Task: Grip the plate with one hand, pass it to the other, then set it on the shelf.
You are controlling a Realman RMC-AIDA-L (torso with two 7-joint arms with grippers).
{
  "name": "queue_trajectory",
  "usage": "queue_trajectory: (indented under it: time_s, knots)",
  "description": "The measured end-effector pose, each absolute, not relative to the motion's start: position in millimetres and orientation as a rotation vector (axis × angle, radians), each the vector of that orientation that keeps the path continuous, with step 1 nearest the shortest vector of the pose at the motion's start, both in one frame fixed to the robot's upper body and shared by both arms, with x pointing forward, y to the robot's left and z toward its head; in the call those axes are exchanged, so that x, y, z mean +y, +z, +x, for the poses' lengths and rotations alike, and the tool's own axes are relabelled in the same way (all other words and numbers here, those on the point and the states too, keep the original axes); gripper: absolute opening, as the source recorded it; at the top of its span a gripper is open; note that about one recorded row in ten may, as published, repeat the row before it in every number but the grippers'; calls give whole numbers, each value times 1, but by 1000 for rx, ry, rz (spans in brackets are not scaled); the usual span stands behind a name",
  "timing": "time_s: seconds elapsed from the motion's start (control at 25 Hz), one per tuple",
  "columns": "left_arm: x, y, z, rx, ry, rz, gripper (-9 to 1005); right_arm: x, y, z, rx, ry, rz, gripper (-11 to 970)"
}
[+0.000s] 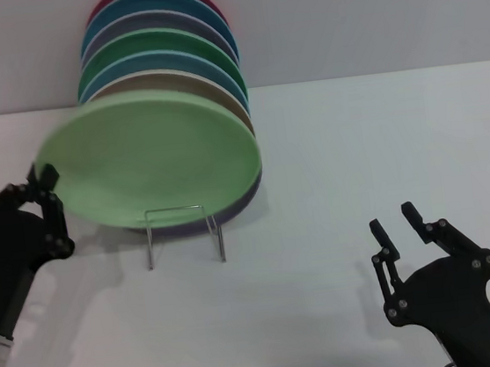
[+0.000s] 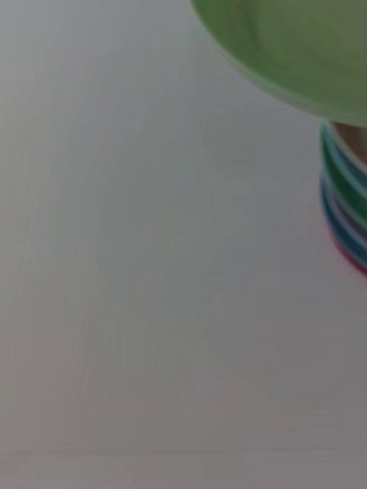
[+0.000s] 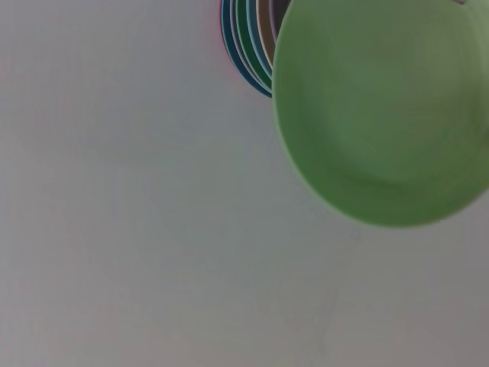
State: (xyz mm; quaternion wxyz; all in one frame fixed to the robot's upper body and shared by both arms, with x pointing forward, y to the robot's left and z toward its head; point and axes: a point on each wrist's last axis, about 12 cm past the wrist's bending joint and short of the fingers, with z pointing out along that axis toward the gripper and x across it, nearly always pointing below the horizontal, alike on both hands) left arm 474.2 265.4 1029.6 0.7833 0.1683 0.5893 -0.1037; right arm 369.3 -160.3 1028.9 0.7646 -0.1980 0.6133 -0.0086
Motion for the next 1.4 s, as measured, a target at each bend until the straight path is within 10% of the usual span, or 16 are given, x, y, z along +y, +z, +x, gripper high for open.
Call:
queue_trajectory:
  time_s: [1.08, 1.32, 1.4]
  knots:
    - [262, 1018, 473, 1365, -236, 406, 97, -159, 1030, 374, 1323, -15, -438, 294]
    - [273, 1022, 443, 1270, -236, 362, 297, -167, 1032, 385, 1324, -72, -387, 294]
    - [279, 1024, 424, 1230, -229, 322, 535, -170, 1032, 387, 1322, -86, -374, 295]
